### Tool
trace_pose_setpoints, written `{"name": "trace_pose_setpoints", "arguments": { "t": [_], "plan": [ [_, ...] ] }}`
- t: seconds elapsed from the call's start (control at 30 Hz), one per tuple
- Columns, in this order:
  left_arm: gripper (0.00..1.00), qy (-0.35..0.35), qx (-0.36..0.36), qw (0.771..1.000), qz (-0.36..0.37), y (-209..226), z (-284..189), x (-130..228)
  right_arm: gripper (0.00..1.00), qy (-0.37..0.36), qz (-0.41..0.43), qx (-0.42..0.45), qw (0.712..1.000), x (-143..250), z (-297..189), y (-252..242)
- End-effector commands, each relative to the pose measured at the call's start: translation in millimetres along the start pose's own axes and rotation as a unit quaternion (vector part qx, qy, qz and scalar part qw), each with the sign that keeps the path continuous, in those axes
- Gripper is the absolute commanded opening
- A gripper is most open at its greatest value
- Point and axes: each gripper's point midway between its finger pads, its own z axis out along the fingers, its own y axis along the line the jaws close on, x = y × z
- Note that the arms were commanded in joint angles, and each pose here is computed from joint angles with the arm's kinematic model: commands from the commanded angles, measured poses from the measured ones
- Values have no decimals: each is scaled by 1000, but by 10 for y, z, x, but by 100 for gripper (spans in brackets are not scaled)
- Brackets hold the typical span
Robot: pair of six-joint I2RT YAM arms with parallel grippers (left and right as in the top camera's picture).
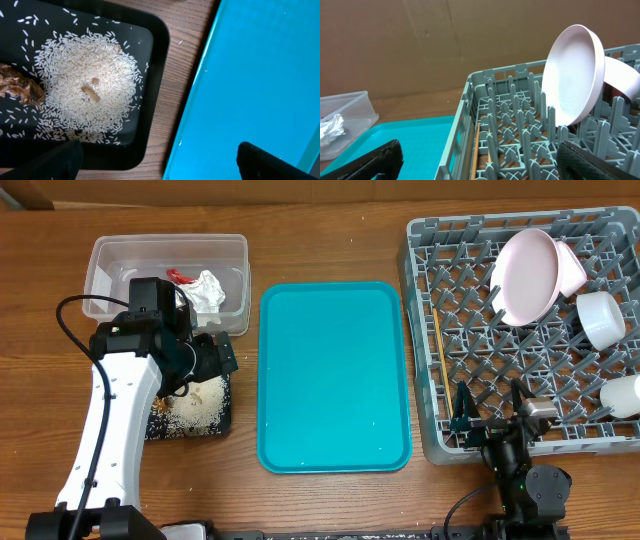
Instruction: Sort waste into correct bins and load items into the dishwasher
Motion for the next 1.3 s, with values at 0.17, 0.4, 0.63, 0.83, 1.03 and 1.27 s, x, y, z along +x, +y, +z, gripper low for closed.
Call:
{"name": "trace_pose_setpoints", "arguments": {
  "t": [0.17,0.4,0.63,0.83,1.03,1.27],
  "plan": [
    [100,-2,2,1000,6,-31,-6,-18,100,-2,2,4,1000,18,1,-21],
    [100,-2,2,1000,6,-30,-7,-18,100,-2,2,4,1000,17,1,-21],
    [100,-26,9,1000,10,-59,-153,-31,100,-2,2,4,1000,17,1,-21],
    [100,-103,19,994,22,-88,-607,-21,100,-2,2,4,1000,18,1,-21],
    [100,-244,19,969,37,-68,-1216,-87,100,-2,2,4,1000,18,1,-21],
    [100,-352,50,933,57,-74,-1367,-21,100,-2,2,4,1000,17,1,-21]
  ]
}}
